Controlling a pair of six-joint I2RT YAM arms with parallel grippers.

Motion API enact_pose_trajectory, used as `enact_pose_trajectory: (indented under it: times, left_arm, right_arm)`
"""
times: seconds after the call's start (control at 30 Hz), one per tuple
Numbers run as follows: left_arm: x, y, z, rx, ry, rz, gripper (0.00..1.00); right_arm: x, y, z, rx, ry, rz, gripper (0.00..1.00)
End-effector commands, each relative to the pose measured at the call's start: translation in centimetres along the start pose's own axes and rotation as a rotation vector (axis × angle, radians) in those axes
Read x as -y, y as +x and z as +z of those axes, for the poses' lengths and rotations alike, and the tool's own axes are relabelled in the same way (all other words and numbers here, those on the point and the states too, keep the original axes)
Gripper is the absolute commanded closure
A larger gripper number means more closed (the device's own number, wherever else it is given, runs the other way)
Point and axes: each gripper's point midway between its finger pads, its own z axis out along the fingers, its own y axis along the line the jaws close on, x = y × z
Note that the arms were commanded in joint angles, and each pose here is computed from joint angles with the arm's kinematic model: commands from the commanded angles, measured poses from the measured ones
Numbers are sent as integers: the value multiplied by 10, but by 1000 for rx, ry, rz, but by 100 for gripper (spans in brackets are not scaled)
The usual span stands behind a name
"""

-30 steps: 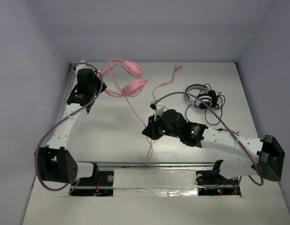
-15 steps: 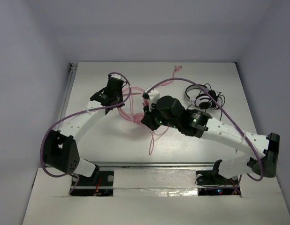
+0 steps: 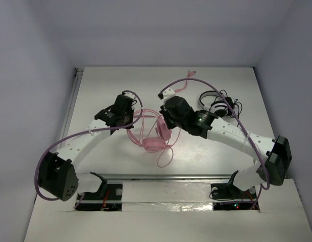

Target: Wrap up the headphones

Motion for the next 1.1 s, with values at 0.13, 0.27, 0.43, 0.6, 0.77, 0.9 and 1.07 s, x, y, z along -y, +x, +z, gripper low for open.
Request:
enact_pose_trajectory:
  times: [0.13, 0.27, 0.43, 0.6, 0.77, 0.9, 1.07]
  left_arm:
    - [22, -23, -15, 79, 123, 13, 100]
    - [30, -31, -20, 92, 170, 31, 100]
    - [55, -38, -34, 120, 322, 60, 100]
    - [78, -59, -53, 155, 449, 77, 100]
    - [90, -77, -78, 205, 572, 65, 100]
    - [101, -89, -98, 239, 665, 63, 100]
    - [97, -110, -120, 306, 662, 55, 100]
  right_arm:
    - [45, -7, 9, 53, 157, 19, 100]
    - [57, -11, 13, 83, 213, 23, 95]
    - [67, -23, 19, 157, 227, 59, 85]
    - [71, -25, 29, 200, 179, 118, 84]
    - [69, -29, 31, 238, 44, 195, 80]
    - [49, -42, 19, 336, -185, 254, 79]
    - [31, -53, -9, 479, -432, 299, 74]
